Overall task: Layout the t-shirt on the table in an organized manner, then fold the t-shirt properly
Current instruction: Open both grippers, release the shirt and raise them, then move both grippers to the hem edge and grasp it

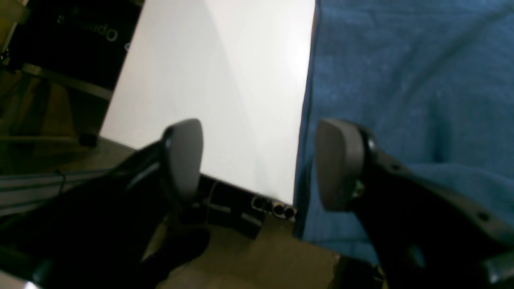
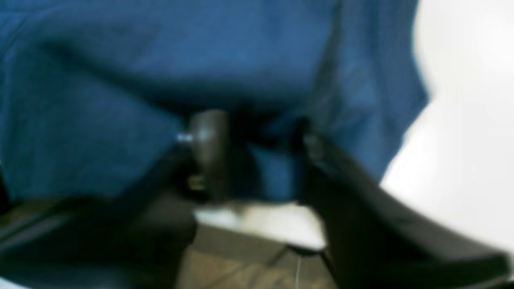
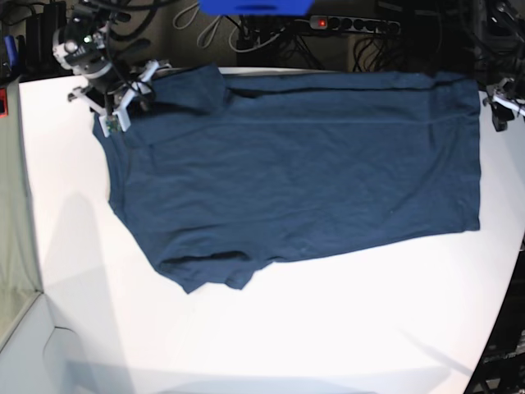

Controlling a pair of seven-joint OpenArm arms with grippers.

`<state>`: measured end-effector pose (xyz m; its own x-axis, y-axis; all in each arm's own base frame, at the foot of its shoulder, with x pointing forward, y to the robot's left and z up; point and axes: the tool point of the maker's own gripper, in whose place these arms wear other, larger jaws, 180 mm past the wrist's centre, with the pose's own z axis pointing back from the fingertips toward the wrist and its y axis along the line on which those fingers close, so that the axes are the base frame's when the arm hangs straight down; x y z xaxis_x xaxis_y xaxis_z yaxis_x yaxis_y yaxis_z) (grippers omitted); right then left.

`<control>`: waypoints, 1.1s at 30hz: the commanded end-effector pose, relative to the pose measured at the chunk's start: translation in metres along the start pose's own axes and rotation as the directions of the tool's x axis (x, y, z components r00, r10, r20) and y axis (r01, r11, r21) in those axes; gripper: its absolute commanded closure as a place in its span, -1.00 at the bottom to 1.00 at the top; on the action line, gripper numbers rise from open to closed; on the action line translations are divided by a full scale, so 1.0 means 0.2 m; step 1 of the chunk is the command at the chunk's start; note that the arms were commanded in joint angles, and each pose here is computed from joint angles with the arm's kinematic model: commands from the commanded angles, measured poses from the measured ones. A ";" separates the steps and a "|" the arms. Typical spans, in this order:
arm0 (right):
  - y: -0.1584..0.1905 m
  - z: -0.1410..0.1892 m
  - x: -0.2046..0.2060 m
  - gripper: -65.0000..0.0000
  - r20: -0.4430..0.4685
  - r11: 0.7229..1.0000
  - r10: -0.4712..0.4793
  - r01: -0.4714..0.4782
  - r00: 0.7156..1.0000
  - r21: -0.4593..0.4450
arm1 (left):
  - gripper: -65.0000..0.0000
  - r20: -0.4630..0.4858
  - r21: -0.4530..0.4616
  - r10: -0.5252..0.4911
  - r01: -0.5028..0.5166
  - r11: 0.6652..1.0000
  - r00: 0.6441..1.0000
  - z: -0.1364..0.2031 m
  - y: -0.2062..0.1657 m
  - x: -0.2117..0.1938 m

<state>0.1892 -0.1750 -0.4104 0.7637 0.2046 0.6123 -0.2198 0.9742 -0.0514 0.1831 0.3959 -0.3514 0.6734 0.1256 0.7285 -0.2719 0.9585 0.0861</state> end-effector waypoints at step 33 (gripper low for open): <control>0.01 -0.11 0.51 -0.10 0.156 0.986 0.158 -0.164 0.975 0.024 | -0.32 0.118 0.092 0.018 -0.029 0.995 0.993 0.08 0.19 0.19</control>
<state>0.2713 -0.1508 -0.3769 0.6507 0.3457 0.6761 -0.3624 0.9238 -0.1235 0.1746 0.4297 -0.3278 0.6266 0.1451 0.7657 -0.3639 0.9233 0.1228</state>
